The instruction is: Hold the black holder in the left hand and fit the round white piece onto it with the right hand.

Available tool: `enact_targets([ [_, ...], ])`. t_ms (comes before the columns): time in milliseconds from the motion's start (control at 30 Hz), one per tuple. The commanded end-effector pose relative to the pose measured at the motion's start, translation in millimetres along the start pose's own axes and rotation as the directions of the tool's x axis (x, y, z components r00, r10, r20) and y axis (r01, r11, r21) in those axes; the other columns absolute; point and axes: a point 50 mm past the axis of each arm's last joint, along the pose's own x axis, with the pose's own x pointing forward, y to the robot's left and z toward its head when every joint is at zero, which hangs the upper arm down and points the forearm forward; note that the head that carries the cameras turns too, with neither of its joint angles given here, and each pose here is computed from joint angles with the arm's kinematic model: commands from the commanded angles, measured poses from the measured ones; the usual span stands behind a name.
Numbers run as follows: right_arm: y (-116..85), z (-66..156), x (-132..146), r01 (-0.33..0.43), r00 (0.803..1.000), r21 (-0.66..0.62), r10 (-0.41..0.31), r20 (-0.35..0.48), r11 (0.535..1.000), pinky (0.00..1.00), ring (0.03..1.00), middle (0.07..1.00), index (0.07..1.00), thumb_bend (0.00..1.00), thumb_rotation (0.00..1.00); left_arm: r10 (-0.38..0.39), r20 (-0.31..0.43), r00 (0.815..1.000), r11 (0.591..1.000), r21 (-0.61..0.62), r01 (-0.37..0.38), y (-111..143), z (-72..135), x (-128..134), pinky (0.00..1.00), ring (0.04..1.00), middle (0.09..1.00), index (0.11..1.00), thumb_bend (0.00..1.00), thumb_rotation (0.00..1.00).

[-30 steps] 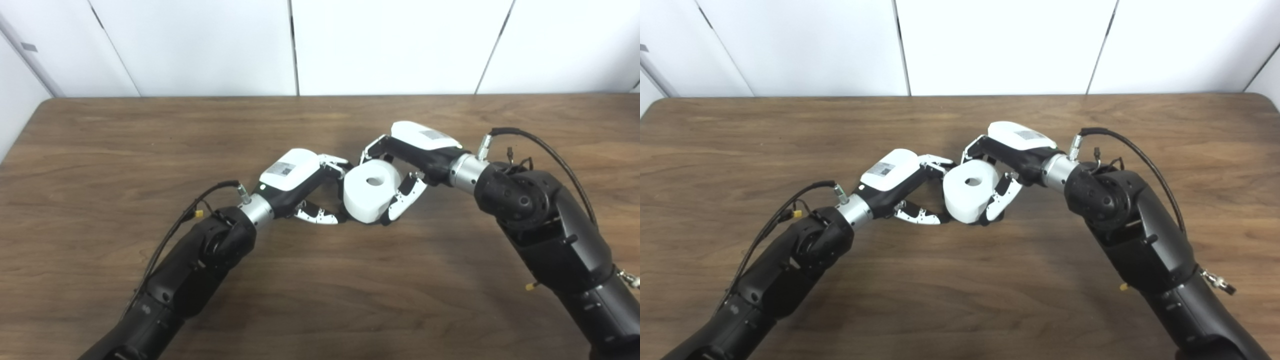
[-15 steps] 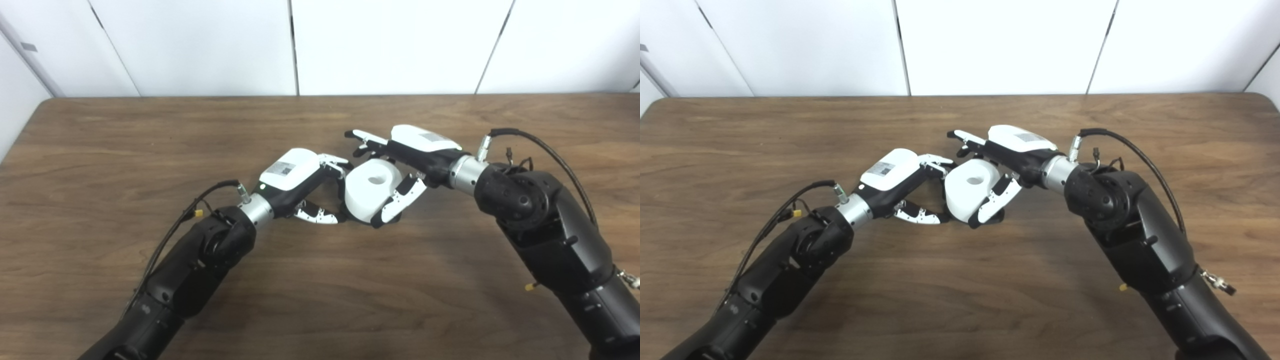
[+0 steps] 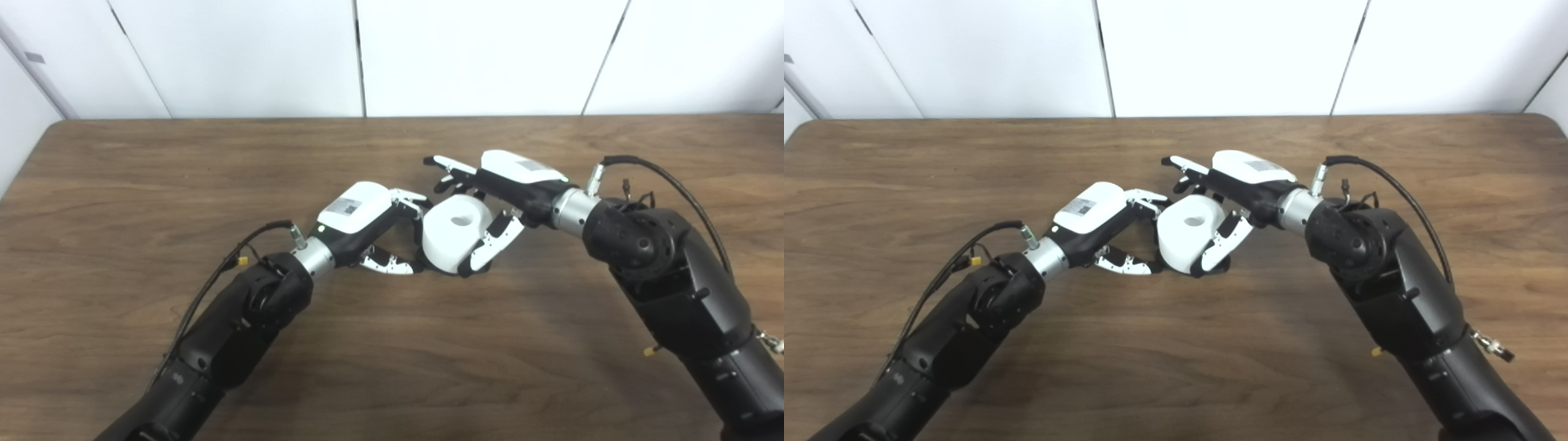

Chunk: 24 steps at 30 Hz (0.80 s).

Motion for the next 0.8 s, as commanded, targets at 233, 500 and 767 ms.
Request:
enact_targets([
  [233,-61.2,10.0,-30.4,0.012,1.000,-0.079,-0.012,0.002,0.997,0.66,0.864,0.950,1.000,1.00,0.31,-0.097,-0.010,0.995,0.995,-0.010,0.097,-15.3,-3.6,-4.5,0.71,0.845,0.836,0.485,0.52,0.07],
  [500,-72.7,-1.0,-49.3,-0.017,1.000,-0.055,0.016,-0.015,0.998,0.69,0.890,0.952,1.000,1.00,0.28,-0.093,-0.007,0.996,0.996,-0.009,0.093,-15.6,-3.7,-4.3,0.71,0.843,0.834,0.485,0.52,0.07],
  [767,-84.4,-9.7,-62.2,-0.075,0.996,-0.028,0.073,-0.050,0.997,0.69,0.887,0.949,1.000,1.00,0.16,-0.094,-0.009,0.996,0.996,-0.007,0.094,-13.9,-4.0,-3.6,0.71,0.849,0.835,0.485,0.52,0.07],
])
